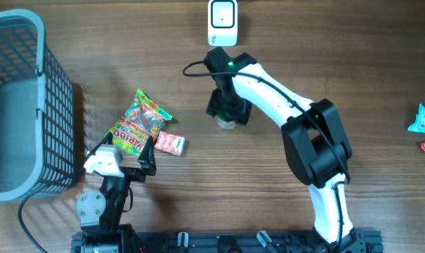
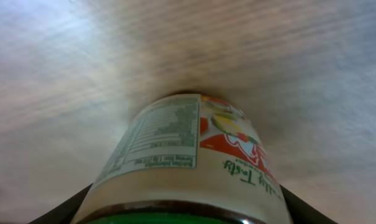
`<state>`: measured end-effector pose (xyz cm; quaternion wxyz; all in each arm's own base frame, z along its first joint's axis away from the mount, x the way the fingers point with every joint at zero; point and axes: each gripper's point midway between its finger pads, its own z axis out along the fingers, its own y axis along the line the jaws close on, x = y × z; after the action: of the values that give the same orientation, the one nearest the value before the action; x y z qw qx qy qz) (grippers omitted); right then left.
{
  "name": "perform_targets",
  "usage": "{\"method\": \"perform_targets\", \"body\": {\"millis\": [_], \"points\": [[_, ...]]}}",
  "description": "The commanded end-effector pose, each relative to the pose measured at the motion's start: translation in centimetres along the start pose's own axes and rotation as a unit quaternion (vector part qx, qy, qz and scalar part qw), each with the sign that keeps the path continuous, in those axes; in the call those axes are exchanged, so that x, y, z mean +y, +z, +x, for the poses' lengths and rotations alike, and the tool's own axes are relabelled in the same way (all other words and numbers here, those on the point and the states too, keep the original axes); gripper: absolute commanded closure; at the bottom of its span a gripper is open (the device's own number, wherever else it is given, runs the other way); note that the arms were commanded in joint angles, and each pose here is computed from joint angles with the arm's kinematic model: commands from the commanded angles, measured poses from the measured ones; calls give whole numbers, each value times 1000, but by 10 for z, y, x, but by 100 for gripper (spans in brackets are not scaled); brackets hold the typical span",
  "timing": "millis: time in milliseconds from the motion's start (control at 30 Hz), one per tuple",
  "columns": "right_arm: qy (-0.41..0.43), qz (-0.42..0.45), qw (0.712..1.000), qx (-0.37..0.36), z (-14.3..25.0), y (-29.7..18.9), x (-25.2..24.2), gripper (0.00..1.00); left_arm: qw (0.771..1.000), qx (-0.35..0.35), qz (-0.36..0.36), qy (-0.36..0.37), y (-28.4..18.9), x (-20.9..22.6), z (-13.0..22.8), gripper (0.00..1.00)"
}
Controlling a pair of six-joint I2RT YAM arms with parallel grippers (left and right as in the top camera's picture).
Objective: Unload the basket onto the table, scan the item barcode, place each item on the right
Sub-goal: 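Grasp the green-lidded jar with the right gripper and lift it, then carry the jar to the white scanner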
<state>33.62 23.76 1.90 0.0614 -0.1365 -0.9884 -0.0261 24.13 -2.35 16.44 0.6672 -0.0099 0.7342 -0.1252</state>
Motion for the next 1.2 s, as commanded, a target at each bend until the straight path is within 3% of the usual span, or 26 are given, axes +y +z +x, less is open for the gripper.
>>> {"method": "perform_targets", "body": {"millis": [0, 167, 400, 700, 833, 1000, 1167], "points": [[-43, -22, 997, 59, 4, -14, -4, 46, 1000, 5, -8, -1, 1, 4, 5, 0], [-113, -139, 971, 161, 30, -39, 10, 46, 1000, 5, -8, -1, 1, 4, 5, 0], [-117, -216, 942, 230, 41, -63, 1, 46, 1000, 5, -8, -1, 1, 4, 5, 0], [-121, -216, 932, 266, 56, -71, -8, 46, 1000, 5, -8, -1, 1, 4, 5, 0], [-123, -219, 937, 242, 46, -66, -2, 46, 1000, 5, -8, -1, 1, 4, 5, 0], [-120, -269, 942, 159, 8, -67, 31, 46, 1000, 5, -8, -1, 1, 4, 5, 0], [-181, -355, 916, 46, -35, -94, 77, 47, 1000, 5, -8, -1, 1, 4, 5, 0]]}}
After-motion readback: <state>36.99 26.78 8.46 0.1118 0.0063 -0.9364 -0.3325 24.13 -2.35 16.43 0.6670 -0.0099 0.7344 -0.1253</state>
